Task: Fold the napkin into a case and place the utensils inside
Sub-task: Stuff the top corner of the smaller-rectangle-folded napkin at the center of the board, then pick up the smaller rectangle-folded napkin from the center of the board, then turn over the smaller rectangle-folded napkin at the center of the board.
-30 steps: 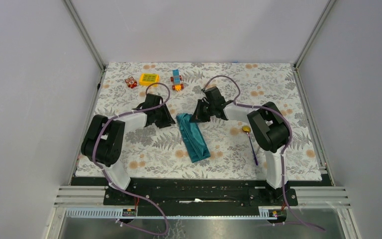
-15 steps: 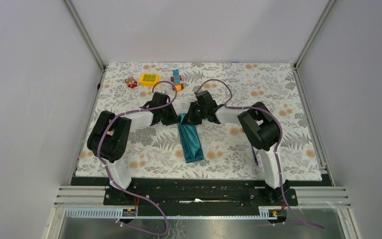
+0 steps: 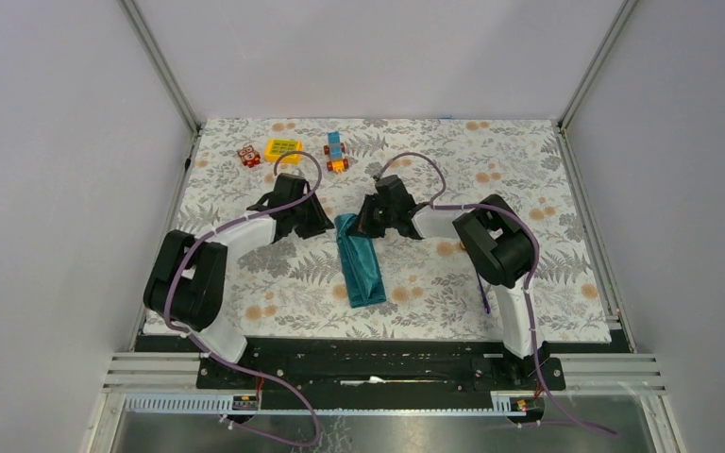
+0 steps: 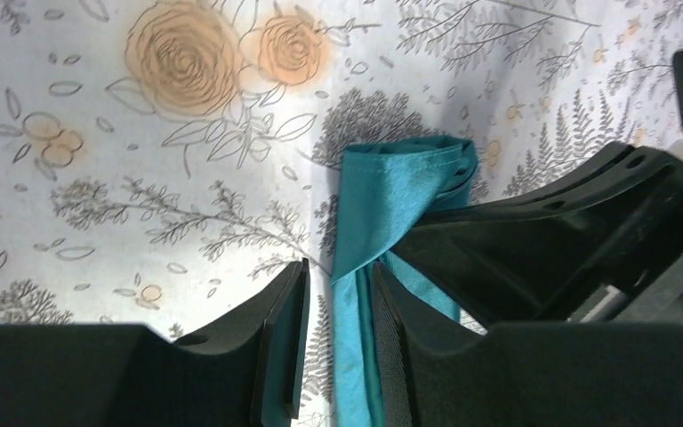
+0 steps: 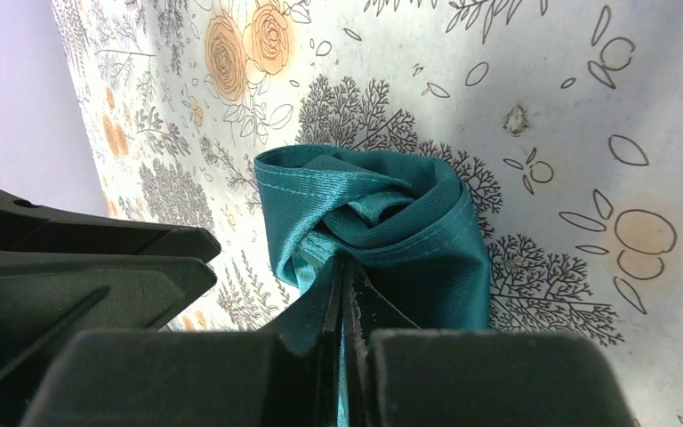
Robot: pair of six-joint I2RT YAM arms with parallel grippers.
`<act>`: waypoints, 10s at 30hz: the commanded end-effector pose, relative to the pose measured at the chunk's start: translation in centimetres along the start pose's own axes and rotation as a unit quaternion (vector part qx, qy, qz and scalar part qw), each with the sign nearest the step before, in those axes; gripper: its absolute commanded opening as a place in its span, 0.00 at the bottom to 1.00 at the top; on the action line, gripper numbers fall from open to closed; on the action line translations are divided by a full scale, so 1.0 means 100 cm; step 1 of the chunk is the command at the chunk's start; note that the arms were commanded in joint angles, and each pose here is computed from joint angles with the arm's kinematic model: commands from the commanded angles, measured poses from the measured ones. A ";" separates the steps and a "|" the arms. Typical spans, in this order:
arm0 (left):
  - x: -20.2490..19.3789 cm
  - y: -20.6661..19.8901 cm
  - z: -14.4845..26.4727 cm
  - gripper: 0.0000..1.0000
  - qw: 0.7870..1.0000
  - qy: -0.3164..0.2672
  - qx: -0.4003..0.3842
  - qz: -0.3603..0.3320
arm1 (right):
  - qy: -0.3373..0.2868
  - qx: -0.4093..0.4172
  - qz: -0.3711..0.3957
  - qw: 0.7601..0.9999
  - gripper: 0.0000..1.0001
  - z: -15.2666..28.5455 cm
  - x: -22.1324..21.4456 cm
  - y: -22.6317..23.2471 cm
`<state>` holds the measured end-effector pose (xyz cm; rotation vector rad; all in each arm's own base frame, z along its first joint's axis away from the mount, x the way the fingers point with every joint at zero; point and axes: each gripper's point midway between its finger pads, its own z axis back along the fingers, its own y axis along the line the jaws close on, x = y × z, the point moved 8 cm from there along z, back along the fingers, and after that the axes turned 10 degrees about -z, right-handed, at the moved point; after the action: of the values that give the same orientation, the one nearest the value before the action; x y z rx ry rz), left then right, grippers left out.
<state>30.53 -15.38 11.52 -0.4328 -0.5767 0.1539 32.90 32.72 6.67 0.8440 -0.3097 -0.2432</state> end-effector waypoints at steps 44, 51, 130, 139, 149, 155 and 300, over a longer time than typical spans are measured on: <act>-0.021 0.000 -0.017 0.36 0.997 0.020 -0.078 0.016 | -0.015 -0.118 0.247 0.962 0.43 0.055 -0.018 0.018; -0.027 0.003 -0.020 0.29 0.996 0.023 -0.080 0.019 | -0.031 -0.161 0.321 0.933 0.47 0.053 -0.035 0.031; 0.012 0.007 0.013 0.23 0.997 -0.037 -0.068 0.015 | 0.018 -0.053 0.257 0.965 0.15 0.005 -0.031 0.033; 0.029 -0.006 -0.007 0.19 0.993 -0.025 -0.110 0.030 | 0.007 -0.047 0.248 0.968 0.30 0.032 -0.026 0.052; 0.035 -0.005 -0.012 0.21 0.995 -0.020 -0.097 0.014 | -0.006 0.002 0.109 0.994 0.27 0.029 0.006 0.035; 0.036 -0.001 -0.020 0.22 0.997 -0.003 -0.077 0.007 | -0.002 -0.005 0.089 0.996 0.01 0.007 0.007 0.024; 0.022 -0.020 0.065 0.50 0.964 0.002 -0.266 0.005 | 0.045 -0.117 0.143 0.982 0.55 0.128 0.001 -0.046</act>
<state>26.81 -13.08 18.25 -0.8437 -0.5407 0.0231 28.63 24.32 7.36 0.9286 -0.1874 -0.1609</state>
